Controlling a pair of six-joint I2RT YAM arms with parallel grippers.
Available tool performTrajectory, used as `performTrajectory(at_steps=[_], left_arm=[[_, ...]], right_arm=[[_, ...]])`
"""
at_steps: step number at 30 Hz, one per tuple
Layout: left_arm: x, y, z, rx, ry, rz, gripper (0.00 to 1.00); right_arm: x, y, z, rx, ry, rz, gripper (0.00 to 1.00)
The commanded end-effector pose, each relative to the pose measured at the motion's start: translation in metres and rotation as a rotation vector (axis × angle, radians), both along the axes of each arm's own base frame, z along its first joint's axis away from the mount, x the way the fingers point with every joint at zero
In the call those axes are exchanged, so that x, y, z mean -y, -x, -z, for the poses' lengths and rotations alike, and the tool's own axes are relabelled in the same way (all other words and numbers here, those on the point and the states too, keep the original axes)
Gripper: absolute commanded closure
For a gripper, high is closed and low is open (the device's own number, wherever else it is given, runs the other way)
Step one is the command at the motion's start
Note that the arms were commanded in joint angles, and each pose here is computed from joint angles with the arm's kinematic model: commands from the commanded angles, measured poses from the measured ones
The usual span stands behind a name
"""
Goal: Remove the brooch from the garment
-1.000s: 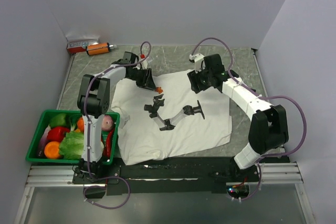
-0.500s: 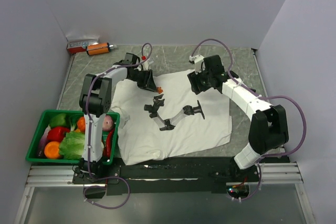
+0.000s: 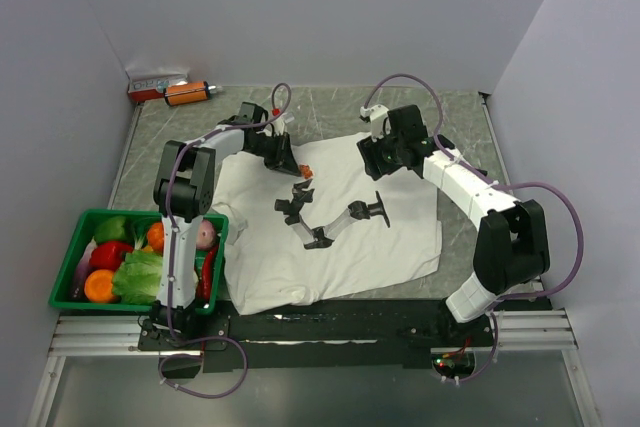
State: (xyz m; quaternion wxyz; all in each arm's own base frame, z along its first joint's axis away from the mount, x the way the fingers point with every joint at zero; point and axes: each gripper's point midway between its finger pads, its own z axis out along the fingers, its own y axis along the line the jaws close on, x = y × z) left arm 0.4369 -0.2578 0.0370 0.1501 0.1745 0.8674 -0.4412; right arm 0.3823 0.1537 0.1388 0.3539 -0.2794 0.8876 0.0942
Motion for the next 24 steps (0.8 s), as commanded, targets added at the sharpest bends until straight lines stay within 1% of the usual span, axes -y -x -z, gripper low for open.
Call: performTrajectory(at_steps=[1, 3, 6, 7, 10, 12, 13, 14, 16, 17, 18, 19, 20, 21, 22, 23, 24], left_arm=[[0.012, -0.008, -0.020, 0.056, 0.047, 0.034, 0.96], [0.012, -0.003, -0.022, 0.048, 0.055, 0.048, 0.99], [0.010, 0.006, -0.029, 0.014, 0.088, 0.075, 0.99], [0.011, 0.012, -0.036, 0.002, 0.122, 0.090, 0.99], [0.013, 0.023, -0.053, -0.011, 0.199, 0.123, 0.99], [0.014, 0.029, -0.060, -0.031, 0.241, 0.140, 0.99], [0.015, 0.032, -0.065, -0.044, 0.264, 0.150, 0.99], [0.015, 0.036, -0.071, -0.052, 0.299, 0.164, 0.99], [0.015, 0.042, -0.078, -0.091, 0.331, 0.158, 0.99], [0.015, 0.047, -0.084, -0.115, 0.367, 0.167, 0.99], [0.014, 0.050, -0.084, -0.120, 0.388, 0.171, 0.99], [0.015, 0.053, -0.088, -0.163, 0.405, 0.161, 0.99], [0.015, 0.058, -0.092, -0.184, 0.436, 0.174, 0.99], [0.015, 0.061, -0.091, -0.185, 0.455, 0.181, 0.99], [0.015, 0.063, -0.096, -0.228, 0.473, 0.174, 0.99], [0.015, 0.064, -0.097, -0.245, 0.486, 0.177, 0.99], [0.014, 0.071, -0.100, -0.311, 0.502, 0.171, 0.99]], right_arm=[[0.002, -0.005, -0.019, 0.064, -0.009, 0.001, 0.36], [0.001, -0.005, -0.019, 0.062, -0.008, -0.005, 0.36], [-0.004, -0.002, -0.022, 0.066, -0.007, -0.056, 0.36], [-0.013, 0.002, -0.026, 0.070, -0.027, -0.107, 0.36], [-0.031, 0.010, -0.031, 0.122, -0.024, -0.274, 0.39], [-0.038, 0.010, -0.033, 0.203, -0.006, -0.370, 0.40], [-0.043, 0.009, -0.039, 0.303, -0.017, -0.411, 0.40], [-0.052, 0.012, -0.041, 0.369, -0.003, -0.498, 0.40], [-0.063, 0.010, -0.041, 0.476, 0.022, -0.566, 0.39], [-0.073, 0.011, -0.041, 0.528, 0.044, -0.637, 0.40], [-0.078, 0.010, -0.039, 0.549, 0.053, -0.668, 0.40], [-0.083, 0.007, -0.026, 0.543, 0.063, -0.694, 0.41], [-0.093, 0.000, -0.032, 0.617, 0.067, -0.728, 0.41], [-0.101, 0.001, -0.030, 0.634, 0.066, -0.763, 0.42], [-0.108, -0.003, -0.022, 0.638, 0.070, -0.789, 0.43], [-0.118, -0.004, -0.025, 0.690, 0.071, -0.835, 0.44], [-0.127, -0.003, -0.018, 0.699, 0.069, -0.870, 0.44]])
